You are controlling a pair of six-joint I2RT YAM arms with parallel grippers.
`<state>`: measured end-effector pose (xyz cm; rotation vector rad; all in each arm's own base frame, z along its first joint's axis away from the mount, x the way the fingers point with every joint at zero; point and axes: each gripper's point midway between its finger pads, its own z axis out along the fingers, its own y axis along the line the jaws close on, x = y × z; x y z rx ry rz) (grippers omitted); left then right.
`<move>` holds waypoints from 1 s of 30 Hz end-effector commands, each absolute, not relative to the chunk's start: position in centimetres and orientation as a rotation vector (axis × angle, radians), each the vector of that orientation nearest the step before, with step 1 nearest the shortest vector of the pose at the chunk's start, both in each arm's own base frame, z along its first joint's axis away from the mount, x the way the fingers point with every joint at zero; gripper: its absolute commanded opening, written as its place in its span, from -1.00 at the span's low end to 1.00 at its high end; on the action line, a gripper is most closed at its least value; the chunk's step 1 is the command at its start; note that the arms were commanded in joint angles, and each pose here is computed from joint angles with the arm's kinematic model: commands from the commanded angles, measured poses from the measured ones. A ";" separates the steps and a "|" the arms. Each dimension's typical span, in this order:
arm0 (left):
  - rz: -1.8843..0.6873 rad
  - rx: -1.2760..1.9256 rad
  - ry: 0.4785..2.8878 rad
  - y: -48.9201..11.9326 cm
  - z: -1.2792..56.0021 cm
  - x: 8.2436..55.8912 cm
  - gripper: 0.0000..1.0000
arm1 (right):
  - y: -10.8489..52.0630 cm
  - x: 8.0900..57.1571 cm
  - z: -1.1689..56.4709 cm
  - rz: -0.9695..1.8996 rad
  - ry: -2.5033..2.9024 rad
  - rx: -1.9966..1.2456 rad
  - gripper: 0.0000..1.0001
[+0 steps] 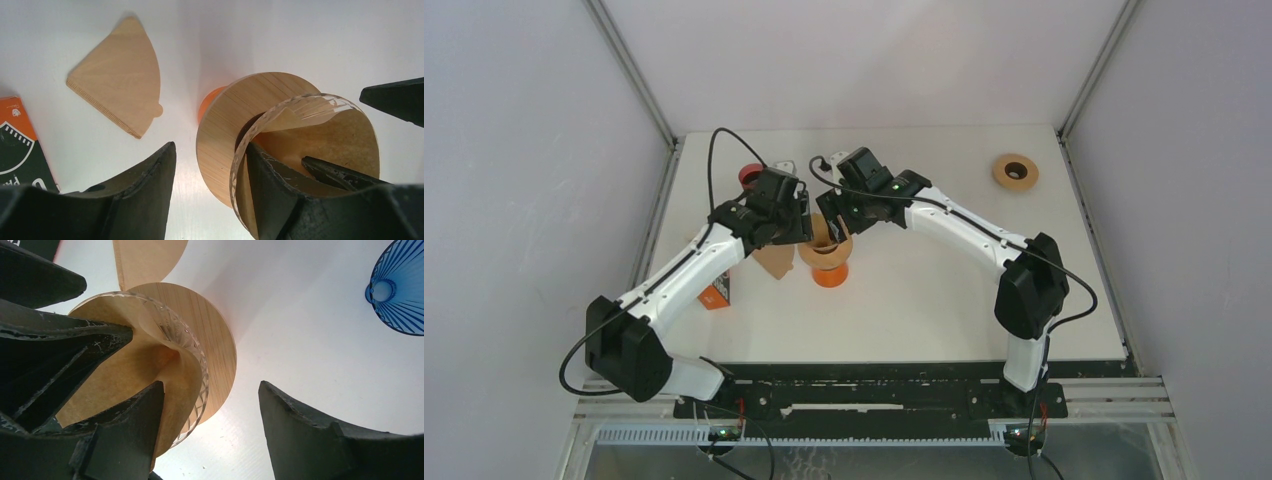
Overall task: Place the coffee filter in the dripper
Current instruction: Place the coffee filter in the coffee dripper.
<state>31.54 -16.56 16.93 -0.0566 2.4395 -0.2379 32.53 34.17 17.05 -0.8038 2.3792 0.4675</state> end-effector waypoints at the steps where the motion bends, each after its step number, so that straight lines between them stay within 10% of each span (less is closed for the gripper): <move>1: -0.193 -0.064 2.446 -15.8 16.0 31.6 0.16 | 34.4 33.2 16.9 0.455 2.358 -0.809 0.55; 30: -0.218 -0.066 2.420 -16.0 17.1 31.6 0.15 | 35.0 32.1 21.9 0.633 2.230 -0.761 0.56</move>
